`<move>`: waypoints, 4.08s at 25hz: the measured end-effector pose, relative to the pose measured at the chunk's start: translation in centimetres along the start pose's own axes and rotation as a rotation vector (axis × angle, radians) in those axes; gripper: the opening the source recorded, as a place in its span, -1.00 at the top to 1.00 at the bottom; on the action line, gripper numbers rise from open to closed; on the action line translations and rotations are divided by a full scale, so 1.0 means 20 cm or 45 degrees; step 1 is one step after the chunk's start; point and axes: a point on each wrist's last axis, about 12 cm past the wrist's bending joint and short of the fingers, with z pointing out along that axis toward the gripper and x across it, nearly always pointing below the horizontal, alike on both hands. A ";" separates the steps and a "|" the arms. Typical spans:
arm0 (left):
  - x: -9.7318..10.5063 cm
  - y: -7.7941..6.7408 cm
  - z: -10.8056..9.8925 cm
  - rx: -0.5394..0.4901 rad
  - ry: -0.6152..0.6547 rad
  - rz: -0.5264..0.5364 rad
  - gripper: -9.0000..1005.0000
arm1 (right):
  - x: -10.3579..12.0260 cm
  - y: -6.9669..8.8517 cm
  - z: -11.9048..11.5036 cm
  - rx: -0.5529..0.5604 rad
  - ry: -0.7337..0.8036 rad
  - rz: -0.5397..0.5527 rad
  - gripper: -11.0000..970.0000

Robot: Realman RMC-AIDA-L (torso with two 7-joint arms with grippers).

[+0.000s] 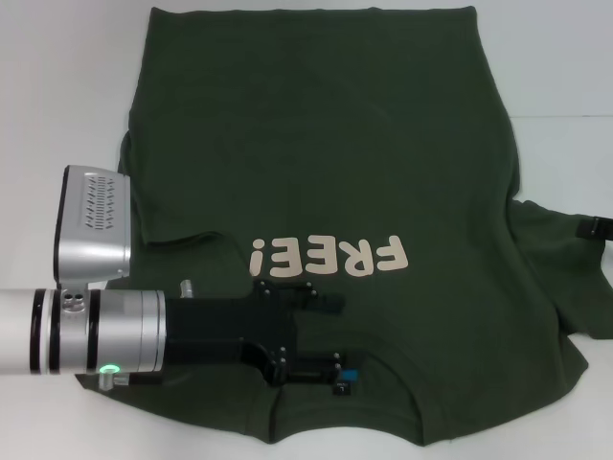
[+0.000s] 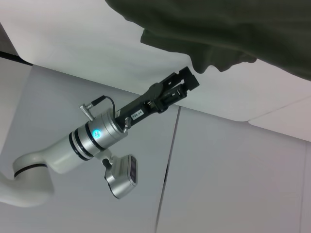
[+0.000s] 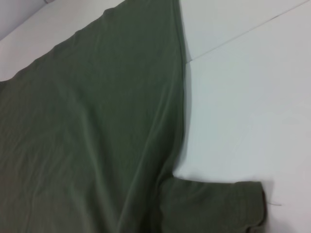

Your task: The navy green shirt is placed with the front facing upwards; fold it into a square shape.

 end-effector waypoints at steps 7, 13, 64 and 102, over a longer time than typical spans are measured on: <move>0.00 0.00 0.00 -0.008 -0.006 -0.002 -0.47 | 0.01 0.03 0.04 -0.007 -0.006 -0.016 -0.86; 0.00 0.01 0.00 -0.019 -0.002 0.000 -0.47 | 0.01 0.03 0.05 -0.010 -0.012 -0.009 -0.86; -0.01 0.02 -0.03 -0.041 -0.036 -0.031 -0.47 | -0.26 0.05 -0.07 0.063 -0.007 0.004 0.97; -0.02 0.02 -0.02 -0.040 -0.036 -0.085 -0.47 | -0.33 0.64 0.22 -0.199 0.148 -0.300 0.96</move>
